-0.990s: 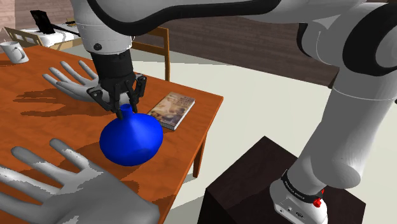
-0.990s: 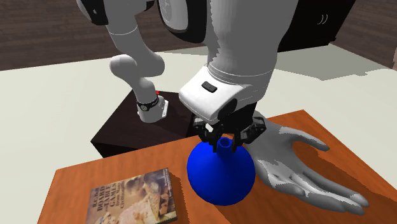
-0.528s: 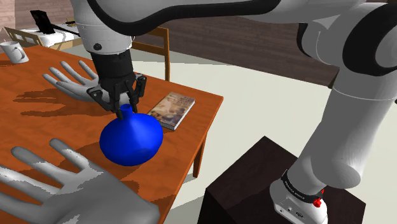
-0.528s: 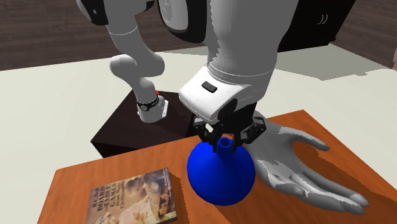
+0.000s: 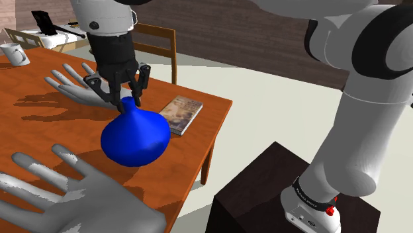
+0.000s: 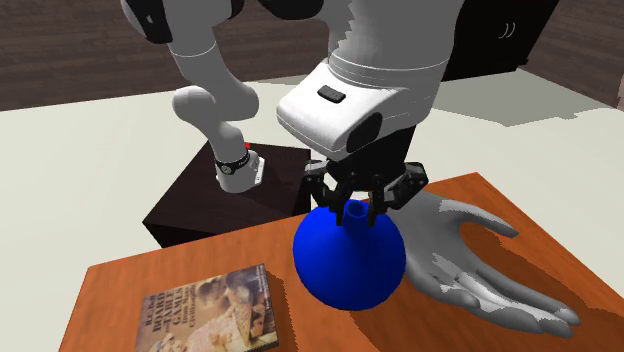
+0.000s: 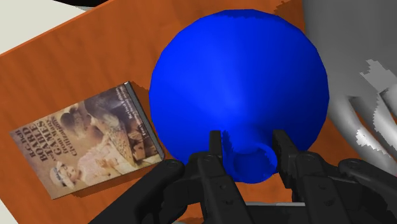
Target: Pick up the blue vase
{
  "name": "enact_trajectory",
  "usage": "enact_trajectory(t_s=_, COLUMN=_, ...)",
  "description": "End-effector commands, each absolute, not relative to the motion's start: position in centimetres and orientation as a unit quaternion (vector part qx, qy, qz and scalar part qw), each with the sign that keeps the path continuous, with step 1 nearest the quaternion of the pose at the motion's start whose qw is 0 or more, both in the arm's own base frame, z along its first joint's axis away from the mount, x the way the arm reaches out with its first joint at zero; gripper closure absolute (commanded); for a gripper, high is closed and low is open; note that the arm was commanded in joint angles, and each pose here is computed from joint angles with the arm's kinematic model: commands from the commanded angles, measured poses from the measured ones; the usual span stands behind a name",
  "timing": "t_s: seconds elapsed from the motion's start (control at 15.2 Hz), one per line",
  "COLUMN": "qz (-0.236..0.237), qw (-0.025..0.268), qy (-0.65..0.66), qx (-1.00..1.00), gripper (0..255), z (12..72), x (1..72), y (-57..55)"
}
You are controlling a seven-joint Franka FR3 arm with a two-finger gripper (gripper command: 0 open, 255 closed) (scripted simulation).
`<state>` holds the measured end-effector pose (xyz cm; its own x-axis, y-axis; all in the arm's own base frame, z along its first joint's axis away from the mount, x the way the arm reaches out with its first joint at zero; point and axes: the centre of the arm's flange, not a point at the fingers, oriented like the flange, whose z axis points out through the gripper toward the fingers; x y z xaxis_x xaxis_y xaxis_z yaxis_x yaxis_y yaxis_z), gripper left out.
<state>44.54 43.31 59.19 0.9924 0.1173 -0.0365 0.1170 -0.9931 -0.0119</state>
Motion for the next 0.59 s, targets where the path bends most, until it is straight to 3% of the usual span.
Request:
enact_trajectory(t_s=0.0, qz=0.018, qw=0.005, qy=-0.059, qx=-0.998, gripper=255, z=60.3, x=44.5, y=43.3)
enact_trajectory(t_s=0.53, qz=0.018, qw=0.005, qy=-0.059, qx=-0.998, gripper=255, z=63.6, x=44.5, y=43.3)
